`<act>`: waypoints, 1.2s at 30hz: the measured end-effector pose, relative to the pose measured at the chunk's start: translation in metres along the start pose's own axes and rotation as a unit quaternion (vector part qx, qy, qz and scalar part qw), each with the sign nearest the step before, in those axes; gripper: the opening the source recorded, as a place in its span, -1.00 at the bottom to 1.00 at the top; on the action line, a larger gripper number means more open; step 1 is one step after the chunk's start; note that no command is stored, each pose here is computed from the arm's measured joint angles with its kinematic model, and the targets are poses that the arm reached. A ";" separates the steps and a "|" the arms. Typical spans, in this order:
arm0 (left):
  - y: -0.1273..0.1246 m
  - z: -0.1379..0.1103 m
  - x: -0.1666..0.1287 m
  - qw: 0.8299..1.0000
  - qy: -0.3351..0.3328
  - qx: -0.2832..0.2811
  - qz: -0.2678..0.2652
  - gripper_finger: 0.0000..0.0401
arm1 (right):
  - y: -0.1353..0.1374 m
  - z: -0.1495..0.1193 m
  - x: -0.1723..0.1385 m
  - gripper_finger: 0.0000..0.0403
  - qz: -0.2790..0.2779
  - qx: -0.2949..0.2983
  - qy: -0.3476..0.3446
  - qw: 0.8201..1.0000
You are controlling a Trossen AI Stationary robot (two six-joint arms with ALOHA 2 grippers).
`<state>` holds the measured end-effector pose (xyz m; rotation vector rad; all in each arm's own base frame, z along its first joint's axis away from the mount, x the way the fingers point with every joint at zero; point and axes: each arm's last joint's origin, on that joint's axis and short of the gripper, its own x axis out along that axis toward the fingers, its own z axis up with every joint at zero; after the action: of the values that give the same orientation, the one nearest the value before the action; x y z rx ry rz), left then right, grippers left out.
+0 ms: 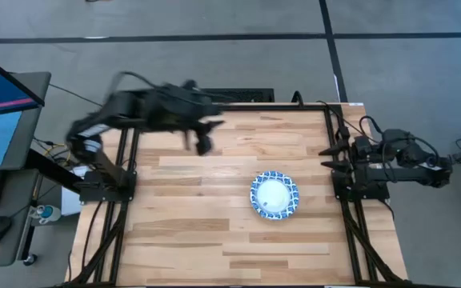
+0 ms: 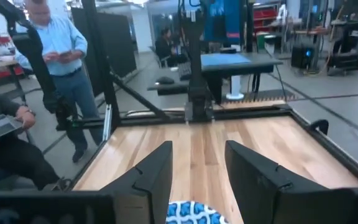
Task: Nest bowls inside each other
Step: Return to Home Position
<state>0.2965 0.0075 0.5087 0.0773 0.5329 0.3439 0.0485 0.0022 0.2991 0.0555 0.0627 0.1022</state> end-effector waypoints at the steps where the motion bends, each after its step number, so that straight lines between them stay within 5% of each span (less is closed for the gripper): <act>1: 0.005 -0.001 -0.015 1.000 -0.008 0.001 0.001 -0.47 | -0.001 -0.002 0.003 -0.16 0.000 -0.003 -0.004 1.000; 10: 0.044 -0.022 -0.119 0.998 -0.059 -0.022 0.001 -0.47 | -0.007 -0.027 0.025 -0.13 -0.037 0.047 -0.013 0.998; 17: 0.051 -0.042 -0.135 1.000 0.001 0.009 0.002 -0.47 | -0.008 -0.022 0.028 -0.12 -0.048 -0.017 -0.064 0.997; 21: 0.057 -0.048 -0.152 0.999 -0.015 0.029 -0.003 -0.47 | -0.008 -0.021 0.028 -0.14 -0.047 0.000 -0.071 0.996; 30: 0.081 -0.092 -0.211 0.998 -0.029 -0.044 0.018 -0.47 | -0.008 -0.019 0.028 -0.13 -0.045 0.021 -0.080 0.996; 36: 0.079 -0.135 -0.201 0.997 -0.041 -0.067 0.022 -0.47 | -0.008 -0.019 0.028 -0.14 -0.045 0.024 -0.081 0.995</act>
<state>0.0414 0.0110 0.5025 -0.0260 0.4262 0.4171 0.0754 -0.0019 0.2780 0.1081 -0.0945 0.0060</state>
